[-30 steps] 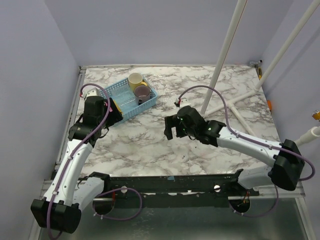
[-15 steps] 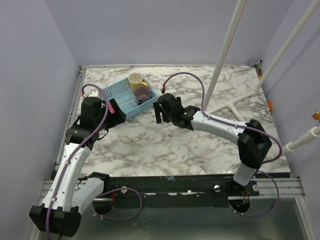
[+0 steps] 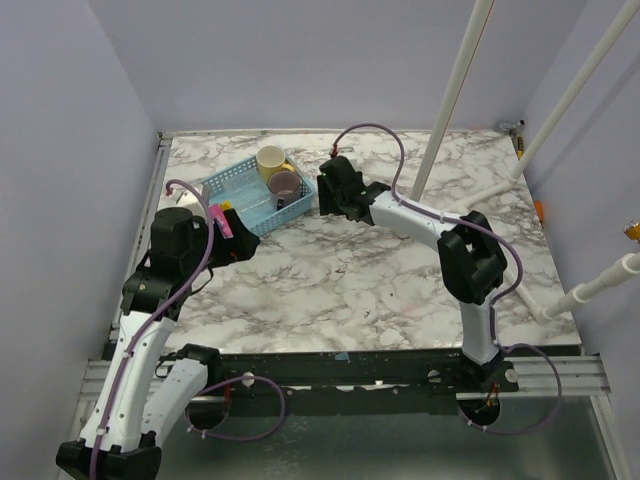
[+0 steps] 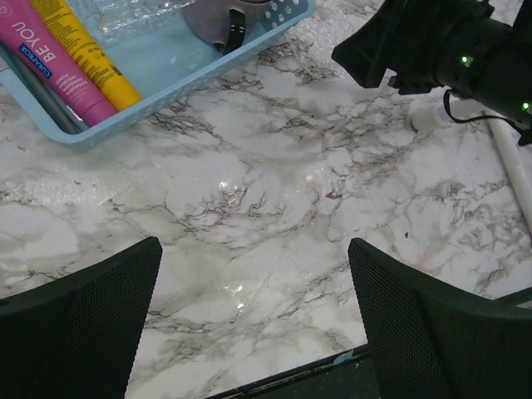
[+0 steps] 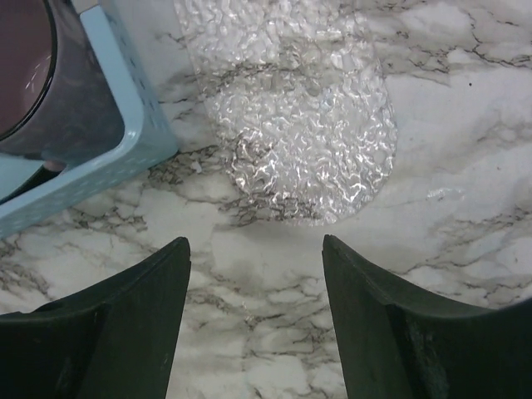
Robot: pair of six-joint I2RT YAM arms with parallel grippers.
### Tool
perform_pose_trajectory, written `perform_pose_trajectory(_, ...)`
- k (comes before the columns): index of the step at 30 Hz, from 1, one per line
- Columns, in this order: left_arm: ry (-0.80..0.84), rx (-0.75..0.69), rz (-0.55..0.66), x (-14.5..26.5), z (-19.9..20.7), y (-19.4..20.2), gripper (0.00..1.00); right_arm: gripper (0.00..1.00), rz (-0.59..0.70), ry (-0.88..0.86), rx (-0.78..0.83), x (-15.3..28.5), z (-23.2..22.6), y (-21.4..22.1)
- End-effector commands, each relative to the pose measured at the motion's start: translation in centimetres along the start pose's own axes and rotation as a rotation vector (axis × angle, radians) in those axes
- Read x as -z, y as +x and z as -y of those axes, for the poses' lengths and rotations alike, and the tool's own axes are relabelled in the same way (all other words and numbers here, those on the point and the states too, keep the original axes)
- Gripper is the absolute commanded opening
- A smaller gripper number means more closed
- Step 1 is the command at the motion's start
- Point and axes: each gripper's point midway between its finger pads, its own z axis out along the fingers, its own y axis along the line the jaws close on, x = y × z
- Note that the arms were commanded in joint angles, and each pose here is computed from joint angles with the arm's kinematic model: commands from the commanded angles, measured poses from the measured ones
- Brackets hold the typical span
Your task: Prepare toiletry sets of a toothbrush and toothpaste on the tray
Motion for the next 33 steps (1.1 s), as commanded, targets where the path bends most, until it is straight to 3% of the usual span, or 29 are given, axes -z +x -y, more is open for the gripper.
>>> perform_pose_trajectory(1,0.056,-0.046,0.032,0.2,0.4,0.3,0.94,0.68,-0.023,-0.015,-0.002,-2.5,-0.3,-0.1)
perform_pose_trajectory(12,0.053,-0.056,0.079,0.8,-0.2,0.9,0.99,0.67,-0.043,0.049,-0.008,-7.2,0.9,0.0)
perform_pose_trajectory(33,0.057,-0.055,0.107,1.4,-0.1,0.9,0.99,0.64,-0.080,0.111,-0.015,-10.5,2.8,1.1)
